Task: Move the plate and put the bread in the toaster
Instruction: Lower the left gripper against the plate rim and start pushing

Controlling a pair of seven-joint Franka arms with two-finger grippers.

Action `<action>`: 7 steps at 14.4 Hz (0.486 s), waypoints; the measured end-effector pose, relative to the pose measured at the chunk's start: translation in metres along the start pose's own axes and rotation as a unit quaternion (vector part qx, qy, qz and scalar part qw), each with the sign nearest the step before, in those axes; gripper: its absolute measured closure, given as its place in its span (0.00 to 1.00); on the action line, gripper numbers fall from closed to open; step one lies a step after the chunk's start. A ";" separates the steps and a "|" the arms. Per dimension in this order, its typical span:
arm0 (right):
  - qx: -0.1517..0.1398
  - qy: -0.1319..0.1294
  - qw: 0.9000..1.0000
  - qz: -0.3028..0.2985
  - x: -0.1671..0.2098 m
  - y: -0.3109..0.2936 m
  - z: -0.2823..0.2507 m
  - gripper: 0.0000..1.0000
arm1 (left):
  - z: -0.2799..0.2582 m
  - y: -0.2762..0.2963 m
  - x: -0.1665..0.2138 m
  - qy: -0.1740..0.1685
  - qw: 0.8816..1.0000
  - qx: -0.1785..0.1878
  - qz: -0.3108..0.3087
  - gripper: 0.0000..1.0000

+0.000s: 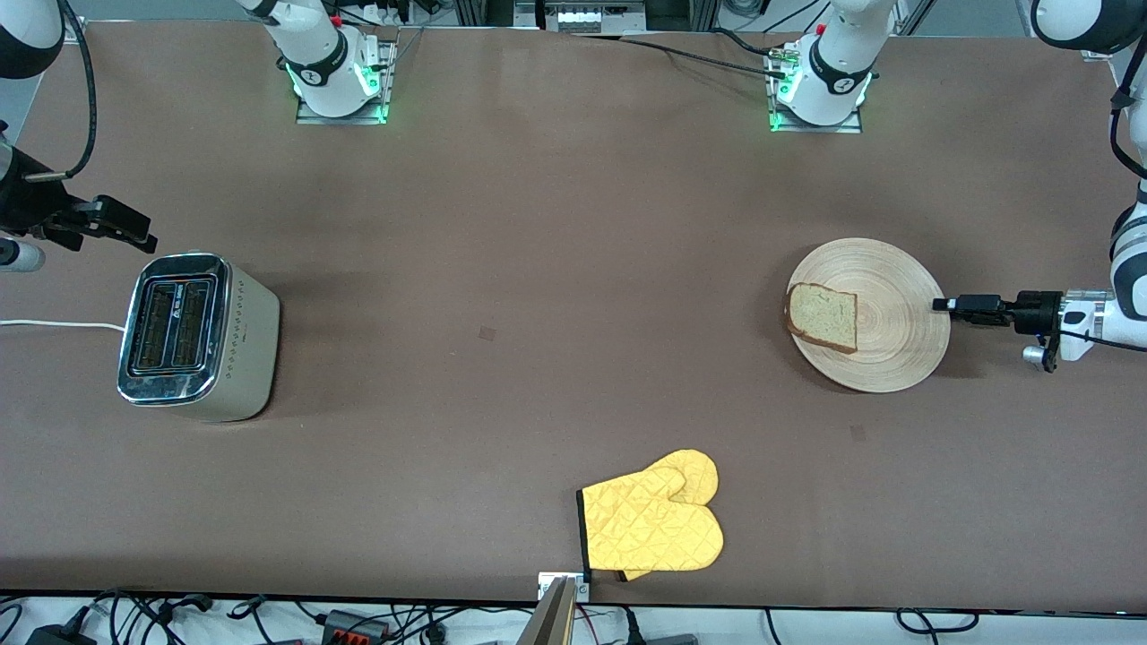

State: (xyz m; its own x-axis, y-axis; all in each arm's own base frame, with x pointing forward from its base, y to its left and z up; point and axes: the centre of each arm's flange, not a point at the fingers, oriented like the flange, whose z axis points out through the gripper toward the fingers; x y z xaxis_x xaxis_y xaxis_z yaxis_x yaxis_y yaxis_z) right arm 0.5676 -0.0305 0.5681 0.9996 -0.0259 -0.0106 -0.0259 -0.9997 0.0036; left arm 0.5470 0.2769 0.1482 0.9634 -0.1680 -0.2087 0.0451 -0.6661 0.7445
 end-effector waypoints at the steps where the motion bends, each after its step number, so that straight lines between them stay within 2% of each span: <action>1: 0.000 0.000 1.000 0.000 -0.001 0.000 -0.001 0.00 | 0.002 -0.001 0.000 -0.001 1.000 -0.003 -0.001 0.46; 2: 0.000 0.000 1.000 0.000 -0.002 0.000 -0.003 0.00 | 0.004 -0.001 -0.001 -0.002 1.000 -0.009 -0.002 0.55; 3: 0.000 0.001 1.000 0.000 -0.003 0.000 -0.004 0.00 | 0.005 -0.001 -0.001 -0.004 1.000 -0.012 -0.002 0.55; 4: 0.000 0.000 1.000 0.000 -0.003 0.000 -0.004 0.00 | 0.005 -0.002 -0.002 -0.005 1.000 -0.014 -0.003 0.61; 6: 0.000 -0.003 1.000 0.000 -0.003 0.000 -0.001 0.00 | 0.005 -0.002 -0.002 -0.004 1.000 -0.016 -0.002 0.85; 7: 0.000 -0.005 1.000 0.000 -0.003 0.000 0.000 0.00 | 0.003 0.003 -0.002 -0.002 0.999 -0.034 0.005 0.89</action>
State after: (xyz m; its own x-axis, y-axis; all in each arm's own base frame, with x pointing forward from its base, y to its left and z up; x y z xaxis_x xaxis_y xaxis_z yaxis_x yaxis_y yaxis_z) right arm 0.5642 -0.0304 0.5676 0.9995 -0.0261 -0.0197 -0.0260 -0.9997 0.0032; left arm 0.5443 0.2731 0.1497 0.9626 -0.1776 -0.2047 0.0544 -0.6136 0.7877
